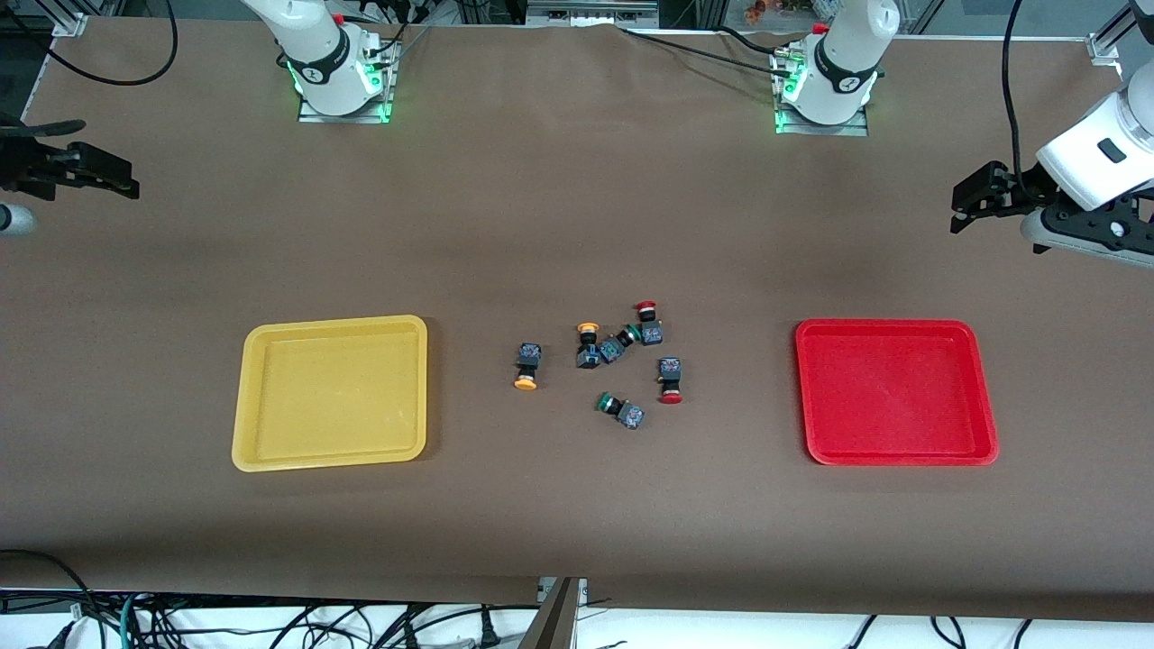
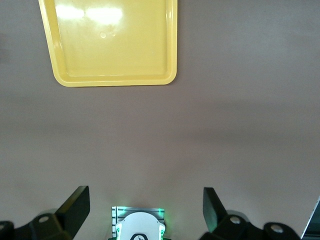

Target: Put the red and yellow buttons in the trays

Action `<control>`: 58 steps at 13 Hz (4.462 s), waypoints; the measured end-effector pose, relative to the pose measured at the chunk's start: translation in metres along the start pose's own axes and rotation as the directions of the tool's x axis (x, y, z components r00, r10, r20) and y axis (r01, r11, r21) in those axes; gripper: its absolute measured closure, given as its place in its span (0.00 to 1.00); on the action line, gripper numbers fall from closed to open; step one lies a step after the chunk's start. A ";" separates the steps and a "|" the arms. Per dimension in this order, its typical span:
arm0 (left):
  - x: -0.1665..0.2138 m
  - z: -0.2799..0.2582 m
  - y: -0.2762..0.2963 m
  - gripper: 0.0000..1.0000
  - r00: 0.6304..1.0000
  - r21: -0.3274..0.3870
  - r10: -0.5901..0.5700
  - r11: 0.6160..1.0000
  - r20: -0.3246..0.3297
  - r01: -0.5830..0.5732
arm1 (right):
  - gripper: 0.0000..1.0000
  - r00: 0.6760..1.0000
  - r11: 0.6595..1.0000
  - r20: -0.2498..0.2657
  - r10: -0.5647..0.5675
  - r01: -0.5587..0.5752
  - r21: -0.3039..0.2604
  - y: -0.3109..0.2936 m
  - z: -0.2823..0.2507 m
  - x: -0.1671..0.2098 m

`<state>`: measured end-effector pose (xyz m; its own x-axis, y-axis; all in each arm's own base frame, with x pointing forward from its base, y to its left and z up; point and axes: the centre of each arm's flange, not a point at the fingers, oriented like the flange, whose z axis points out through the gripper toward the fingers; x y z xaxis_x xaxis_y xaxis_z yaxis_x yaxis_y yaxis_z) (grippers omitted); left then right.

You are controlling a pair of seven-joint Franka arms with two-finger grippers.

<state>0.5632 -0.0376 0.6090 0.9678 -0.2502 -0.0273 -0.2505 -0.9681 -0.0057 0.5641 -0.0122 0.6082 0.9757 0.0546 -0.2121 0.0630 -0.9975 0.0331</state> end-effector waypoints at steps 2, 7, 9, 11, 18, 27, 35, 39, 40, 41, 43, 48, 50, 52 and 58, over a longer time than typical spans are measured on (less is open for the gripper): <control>0.000 0.000 0.000 0.00 1.000 0.000 0.000 1.000 0.000 0.000 | 0.00 0.999 1.000 0.030 -0.017 0.017 0.002 -0.008 0.017 0.015; 0.000 0.000 0.000 0.00 1.000 0.000 -0.002 1.000 0.001 0.002 | 0.00 0.991 0.993 0.065 -0.120 0.120 0.011 -0.071 0.076 0.069; 0.000 0.000 0.000 0.00 1.000 0.000 -0.002 1.000 0.001 0.002 | 0.00 0.992 0.992 0.020 -0.124 0.124 0.003 -0.125 0.094 0.088; 0.000 0.000 0.000 0.00 1.000 0.000 -0.002 1.000 0.001 0.002 | 0.00 0.997 0.997 -0.036 -0.071 0.071 -0.003 -0.184 0.121 0.108; 0.000 0.000 0.000 0.00 1.000 0.000 -0.003 1.000 0.002 0.003 | 0.00 0.982 0.992 -0.160 0.103 -0.089 0.090 -0.355 0.230 0.137; -0.001 0.000 -0.001 0.00 1.000 -0.001 -0.004 1.000 0.004 0.004 | 0.00 0.954 0.971 -0.217 0.209 -0.176 0.162 -0.437 0.366 0.149; 0.045 0.128 0.008 0.00 0.971 -0.057 0.026 0.998 0.239 -0.012 | 0.43 0.954 0.971 -0.211 0.213 -0.182 0.156 -0.449 0.383 0.144; 0.102 0.208 0.085 0.00 0.981 -0.028 -0.112 0.993 0.160 0.118 | 0.59 0.955 0.979 -0.241 0.174 -0.141 0.150 -0.442 0.372 0.151; 0.112 0.224 0.109 0.00 0.980 -0.024 -0.148 0.988 0.132 0.152 | 0.59 0.957 0.984 -0.251 0.145 -0.112 0.139 -0.433 0.362 0.157; 0.120 0.240 0.131 0.00 0.980 -0.025 -0.166 0.985 0.109 0.170 | 0.59 0.963 0.989 -0.247 0.111 -0.083 0.118 -0.417 0.348 0.163; 0.132 0.276 0.173 0.00 0.979 -0.035 -0.191 0.980 0.065 0.194 | 0.59 0.976 0.997 -0.213 0.038 -0.023 0.073 -0.366 0.315 0.176; 0.139 0.373 0.245 0.00 0.977 -0.056 -0.210 0.976 0.024 0.211 | 0.59 0.997 0.998 -0.058 -0.056 0.058 0.021 -0.193 0.281 0.200; 0.141 0.394 0.258 0.00 0.975 -0.074 -0.222 0.973 -0.009 0.221 | 0.59 0.995 0.995 -0.019 -0.100 0.101 0.028 -0.124 0.298 0.205; 0.141 0.407 0.270 0.00 0.974 -0.086 -0.226 0.971 -0.030 0.223 | 0.59 0.991 0.990 0.015 -0.130 0.129 0.049 -0.056 0.319 0.204; 0.138 0.428 0.286 0.50 0.976 -0.096 -0.213 0.973 -0.049 0.208 | 0.59 0.990 0.989 0.057 -0.129 0.125 0.082 0.000 0.384 0.192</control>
<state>0.6146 -0.3439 0.1757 0.9990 -0.0381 0.0232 -0.0399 -0.9956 0.0844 0.6711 -0.0195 0.1928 0.9457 0.1805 -0.2704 0.1666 -0.9833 -0.0736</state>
